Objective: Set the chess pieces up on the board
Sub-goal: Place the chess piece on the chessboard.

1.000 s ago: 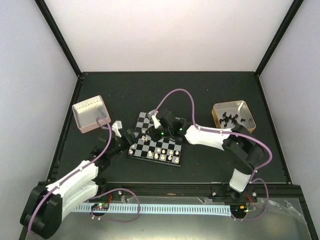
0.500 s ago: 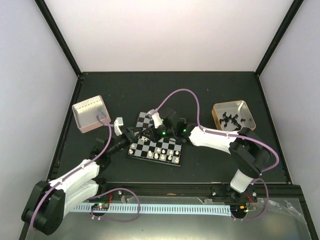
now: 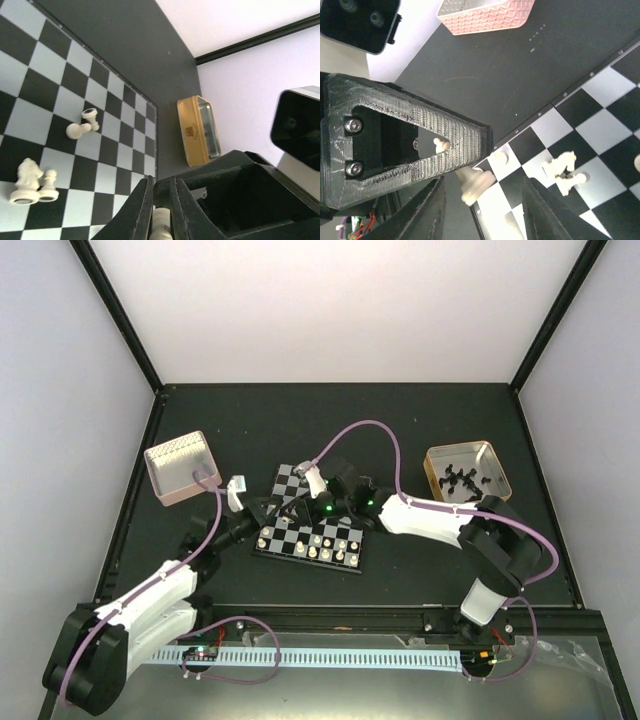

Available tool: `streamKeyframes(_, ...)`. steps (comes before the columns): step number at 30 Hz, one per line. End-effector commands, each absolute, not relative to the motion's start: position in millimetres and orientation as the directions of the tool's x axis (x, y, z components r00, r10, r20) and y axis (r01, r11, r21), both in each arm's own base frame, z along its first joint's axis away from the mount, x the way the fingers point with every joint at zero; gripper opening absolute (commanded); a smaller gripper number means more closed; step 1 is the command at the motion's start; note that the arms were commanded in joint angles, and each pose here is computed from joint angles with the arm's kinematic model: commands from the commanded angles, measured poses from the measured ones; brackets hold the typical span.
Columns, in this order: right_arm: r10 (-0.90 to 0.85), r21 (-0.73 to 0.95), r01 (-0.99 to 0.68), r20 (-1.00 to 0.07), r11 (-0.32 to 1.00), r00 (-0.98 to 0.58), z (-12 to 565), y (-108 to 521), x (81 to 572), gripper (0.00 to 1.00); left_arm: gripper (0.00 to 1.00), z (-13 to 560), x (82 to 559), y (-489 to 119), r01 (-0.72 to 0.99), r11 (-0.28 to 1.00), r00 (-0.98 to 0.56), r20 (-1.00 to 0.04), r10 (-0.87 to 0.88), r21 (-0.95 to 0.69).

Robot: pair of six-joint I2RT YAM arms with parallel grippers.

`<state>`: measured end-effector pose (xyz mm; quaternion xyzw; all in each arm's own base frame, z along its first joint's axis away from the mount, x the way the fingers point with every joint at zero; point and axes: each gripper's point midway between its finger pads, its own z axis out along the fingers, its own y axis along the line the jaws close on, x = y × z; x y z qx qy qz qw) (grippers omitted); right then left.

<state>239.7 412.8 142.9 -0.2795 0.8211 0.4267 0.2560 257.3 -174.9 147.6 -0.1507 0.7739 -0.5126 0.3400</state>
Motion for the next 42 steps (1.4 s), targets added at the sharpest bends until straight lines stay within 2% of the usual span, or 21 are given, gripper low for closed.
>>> streamKeyframes(1,-0.214,0.526,-0.688,-0.695,0.499,-0.686,152.5,403.9,241.1,0.46,0.02,146.0,260.3,-167.4,0.112,0.535,-0.717,-0.441,-0.54,-0.837)
streamKeyframes(5,-0.173,0.46,-0.646,-0.718,0.61,-0.675,147.7,381.6,254.3,0.49,0.02,134.7,255.2,-154.8,0.109,0.675,-0.721,-0.525,-0.452,-0.73)
streamKeyframes(10,-0.111,0.356,-0.499,-0.718,0.79,-0.687,134.3,345.9,280.6,0.5,0.02,119.7,236.4,-154.4,0.169,0.768,-0.748,-0.588,-0.308,-0.618)
streamKeyframes(14,-0.062,0.33,-0.396,-0.696,0.857,-0.715,123.7,327.1,296.3,0.5,0.02,115.0,225.6,-157.5,0.198,0.835,-0.737,-0.64,-0.219,-0.513)
streamKeyframes(17,-0.03,0.341,-0.346,-0.673,0.874,-0.739,115.5,319.0,303.0,0.5,0.03,111.7,222.8,-158.4,0.187,0.893,-0.723,-0.672,-0.158,-0.411)
streamKeyframes(22,-0.017,0.342,-0.319,-0.659,0.884,-0.752,109.7,312.9,304.8,0.5,0.04,95.7,216.8,-168.8,0.19,0.935,-0.748,-0.66,-0.06,-0.301)
streamKeyframes(42,-0.015,0.334,-0.303,-0.649,0.892,-0.76,103.5,306.2,304.4,0.5,0.09,59.4,212.1,-199.4,0.279,0.933,-0.767,-0.638,0.074,-0.227)
